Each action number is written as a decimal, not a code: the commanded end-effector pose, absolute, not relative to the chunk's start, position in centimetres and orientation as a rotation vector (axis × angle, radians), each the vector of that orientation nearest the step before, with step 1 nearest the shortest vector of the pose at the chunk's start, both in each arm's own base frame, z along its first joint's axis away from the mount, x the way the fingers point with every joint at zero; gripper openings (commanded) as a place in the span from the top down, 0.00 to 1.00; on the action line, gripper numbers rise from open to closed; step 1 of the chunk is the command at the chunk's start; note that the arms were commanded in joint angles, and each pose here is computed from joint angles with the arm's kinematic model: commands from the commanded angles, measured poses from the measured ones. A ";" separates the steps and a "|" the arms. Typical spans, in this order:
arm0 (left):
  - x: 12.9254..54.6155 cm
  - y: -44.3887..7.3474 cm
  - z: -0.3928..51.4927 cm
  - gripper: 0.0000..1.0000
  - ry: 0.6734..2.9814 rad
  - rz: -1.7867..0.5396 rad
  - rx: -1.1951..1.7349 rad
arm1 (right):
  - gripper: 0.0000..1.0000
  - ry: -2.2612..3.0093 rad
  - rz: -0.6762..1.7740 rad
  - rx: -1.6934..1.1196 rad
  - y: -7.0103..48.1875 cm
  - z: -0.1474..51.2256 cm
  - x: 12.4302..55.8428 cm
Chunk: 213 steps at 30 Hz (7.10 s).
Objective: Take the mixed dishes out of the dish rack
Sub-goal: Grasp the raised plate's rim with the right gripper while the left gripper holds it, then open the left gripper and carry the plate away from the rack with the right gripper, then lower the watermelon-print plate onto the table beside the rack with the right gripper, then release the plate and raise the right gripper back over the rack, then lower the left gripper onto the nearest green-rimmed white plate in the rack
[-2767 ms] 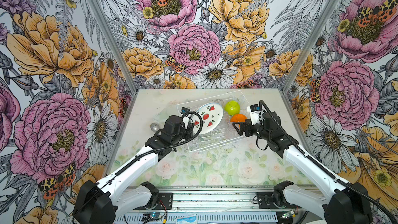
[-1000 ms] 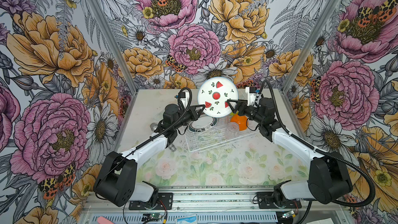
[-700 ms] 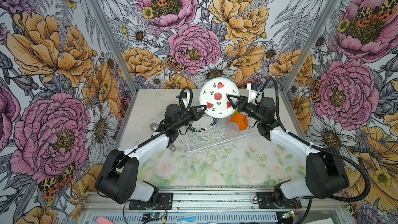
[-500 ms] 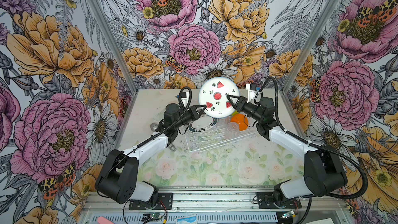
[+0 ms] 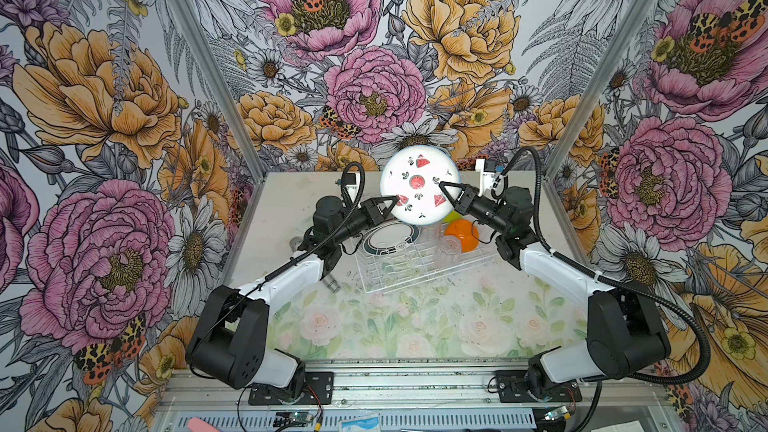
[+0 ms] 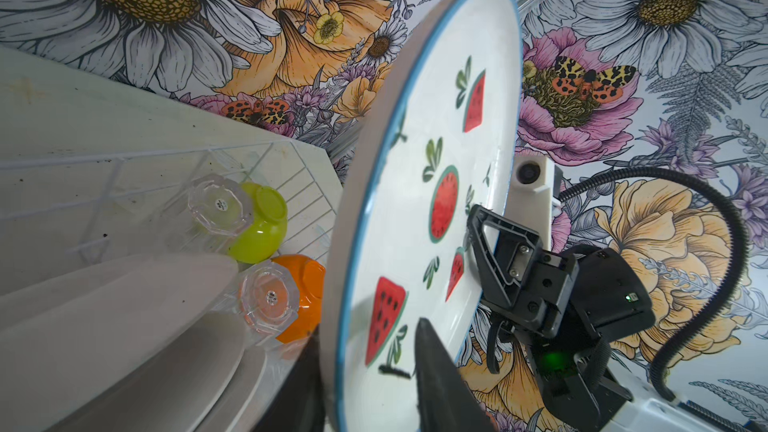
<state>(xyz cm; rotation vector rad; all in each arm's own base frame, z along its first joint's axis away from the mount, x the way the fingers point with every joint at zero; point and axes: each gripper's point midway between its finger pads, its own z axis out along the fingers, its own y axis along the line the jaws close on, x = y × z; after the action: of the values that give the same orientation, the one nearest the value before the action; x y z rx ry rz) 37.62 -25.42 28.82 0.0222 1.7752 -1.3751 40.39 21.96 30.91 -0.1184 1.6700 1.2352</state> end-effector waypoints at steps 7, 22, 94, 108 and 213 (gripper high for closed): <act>37.0 -24.4 33.2 0.01 1.640 -1.256 0.101 | 1.00 1.611 1.178 -0.084 20.6 32.8 40.5; 35.3 -21.6 32.2 0.01 1.674 -1.038 0.089 | 1.00 1.605 0.927 0.241 8.9 31.6 42.7; 34.3 -21.2 31.5 0.01 1.645 -1.016 0.090 | 0.55 1.951 0.409 1.112 -12.0 7.5 37.0; 34.6 -21.1 31.1 0.01 1.647 -1.019 0.082 | 0.01 2.014 0.301 1.082 -12.0 8.5 35.6; 35.7 -16.9 19.6 0.47 2.241 -0.332 0.462 | 0.00 2.053 0.736 0.083 9.0 18.0 31.7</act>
<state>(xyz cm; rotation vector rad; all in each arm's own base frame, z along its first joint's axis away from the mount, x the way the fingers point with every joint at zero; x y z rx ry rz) 35.33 -16.13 18.73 0.4048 2.2714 -0.3291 31.77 9.10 16.68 0.1208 2.1141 0.7355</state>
